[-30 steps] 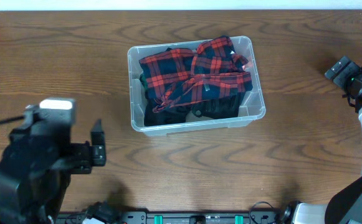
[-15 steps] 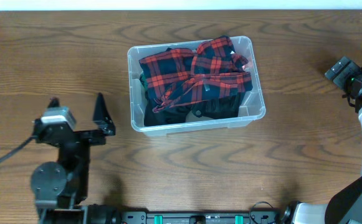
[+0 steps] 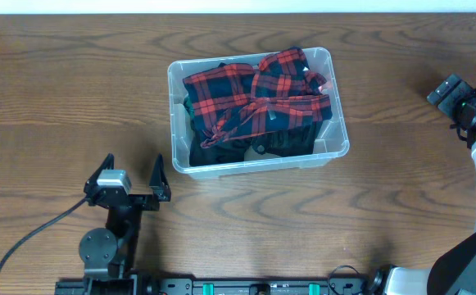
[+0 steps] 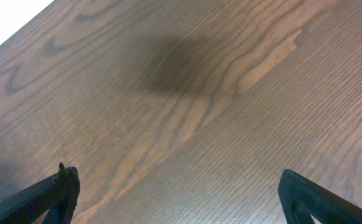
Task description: Pack container
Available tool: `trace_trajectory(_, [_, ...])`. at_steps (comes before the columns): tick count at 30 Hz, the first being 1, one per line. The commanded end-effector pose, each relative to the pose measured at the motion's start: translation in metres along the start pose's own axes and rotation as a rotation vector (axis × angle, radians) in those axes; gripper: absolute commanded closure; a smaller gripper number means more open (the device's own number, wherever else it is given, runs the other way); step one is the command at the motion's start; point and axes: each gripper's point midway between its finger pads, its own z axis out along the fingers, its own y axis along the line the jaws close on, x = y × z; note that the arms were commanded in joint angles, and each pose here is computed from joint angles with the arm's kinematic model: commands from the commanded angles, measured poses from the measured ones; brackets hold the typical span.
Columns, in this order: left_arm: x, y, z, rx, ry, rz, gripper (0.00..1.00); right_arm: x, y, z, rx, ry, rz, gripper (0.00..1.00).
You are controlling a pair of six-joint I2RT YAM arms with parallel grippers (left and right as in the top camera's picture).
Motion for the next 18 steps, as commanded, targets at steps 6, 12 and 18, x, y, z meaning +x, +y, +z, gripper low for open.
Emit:
trace_trajectory(6, [0.042, 0.008, -0.001, -0.008, 0.033, 0.018, 0.02, -0.006, -0.001, -0.001, 0.008, -0.014, 0.016, 0.01])
trace_trajectory(12, [0.068, 0.017, -0.003, -0.049, 0.14, 0.028, 0.02, -0.006, -0.001, -0.001, 0.008, -0.014, 0.016, 0.01])
trace_trajectory(18, [0.068, 0.017, -0.003, -0.051, 0.139, 0.028, 0.02, -0.006, -0.001, -0.001, 0.008, -0.014, 0.016, 0.01])
